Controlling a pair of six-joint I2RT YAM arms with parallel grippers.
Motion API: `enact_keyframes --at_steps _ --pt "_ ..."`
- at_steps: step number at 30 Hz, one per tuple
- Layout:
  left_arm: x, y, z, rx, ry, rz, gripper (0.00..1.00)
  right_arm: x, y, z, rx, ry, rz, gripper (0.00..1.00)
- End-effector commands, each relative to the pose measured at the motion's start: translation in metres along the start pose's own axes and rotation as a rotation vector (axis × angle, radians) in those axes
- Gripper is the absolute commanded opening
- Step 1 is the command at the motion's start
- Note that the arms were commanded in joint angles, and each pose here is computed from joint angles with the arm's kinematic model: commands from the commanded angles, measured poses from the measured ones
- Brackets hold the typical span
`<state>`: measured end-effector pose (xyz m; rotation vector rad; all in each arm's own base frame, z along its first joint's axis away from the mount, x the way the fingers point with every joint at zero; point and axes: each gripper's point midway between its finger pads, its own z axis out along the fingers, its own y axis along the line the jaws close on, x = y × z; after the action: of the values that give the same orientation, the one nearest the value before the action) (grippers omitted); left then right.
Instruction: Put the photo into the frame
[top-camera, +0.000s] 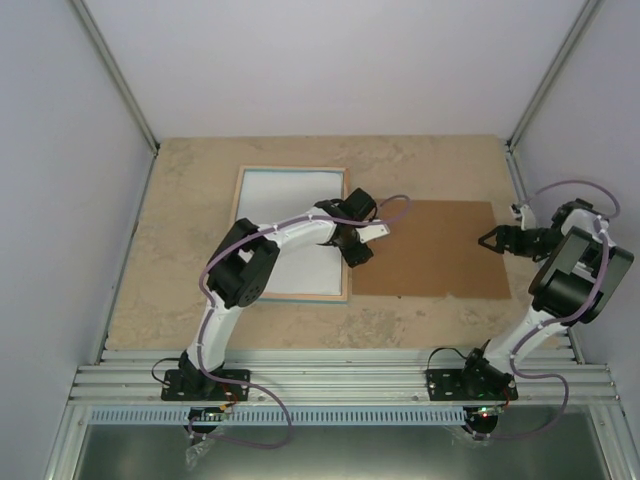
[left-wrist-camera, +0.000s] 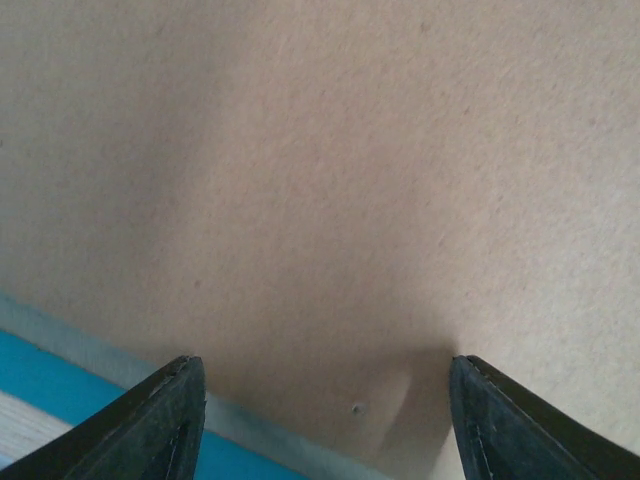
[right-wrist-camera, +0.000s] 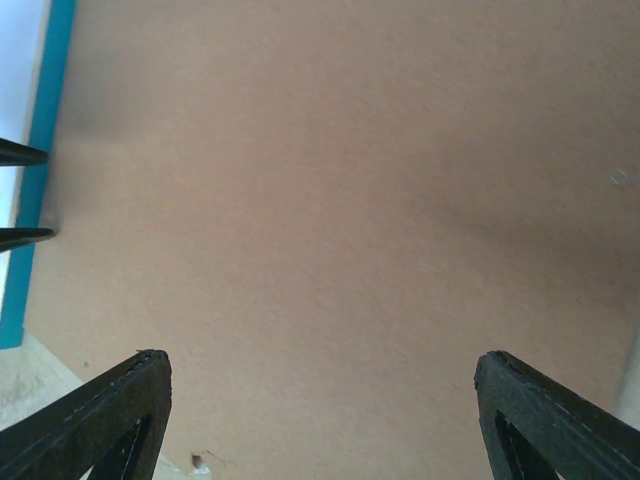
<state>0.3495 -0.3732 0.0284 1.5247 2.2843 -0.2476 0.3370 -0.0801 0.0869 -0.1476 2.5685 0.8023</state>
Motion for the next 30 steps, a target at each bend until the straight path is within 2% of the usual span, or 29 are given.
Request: enact_keyframes --at_steps 1,6,12,17,19,21,27,30 --pt "0.026 0.011 -0.010 0.030 0.038 -0.046 0.69 0.019 -0.018 0.004 -0.013 0.030 0.040 0.83" --pt "0.049 0.017 -0.008 0.029 0.081 -0.075 0.69 0.027 -0.039 0.005 -0.014 0.040 0.109 0.82" --pt "0.036 -0.005 -0.011 0.184 0.021 -0.197 0.70 0.026 -0.065 0.006 0.058 0.062 0.150 0.81" --pt "0.028 -0.017 -0.008 0.257 -0.020 -0.407 0.73 0.028 -0.070 0.011 0.061 0.066 0.189 0.81" --pt "0.027 -0.025 -0.008 0.309 -0.033 -0.485 0.77 0.028 -0.073 0.012 0.068 0.059 0.190 0.81" --pt "0.026 -0.023 -0.003 0.286 -0.045 -0.594 0.80 0.028 -0.073 0.016 0.055 0.061 0.193 0.79" --pt "0.030 -0.022 0.017 0.283 -0.044 -0.823 0.73 0.039 -0.070 0.031 0.029 0.100 0.208 0.71" --pt "0.023 -0.027 0.019 0.329 -0.072 -0.862 0.70 0.045 -0.064 0.041 0.012 0.124 0.203 0.67"
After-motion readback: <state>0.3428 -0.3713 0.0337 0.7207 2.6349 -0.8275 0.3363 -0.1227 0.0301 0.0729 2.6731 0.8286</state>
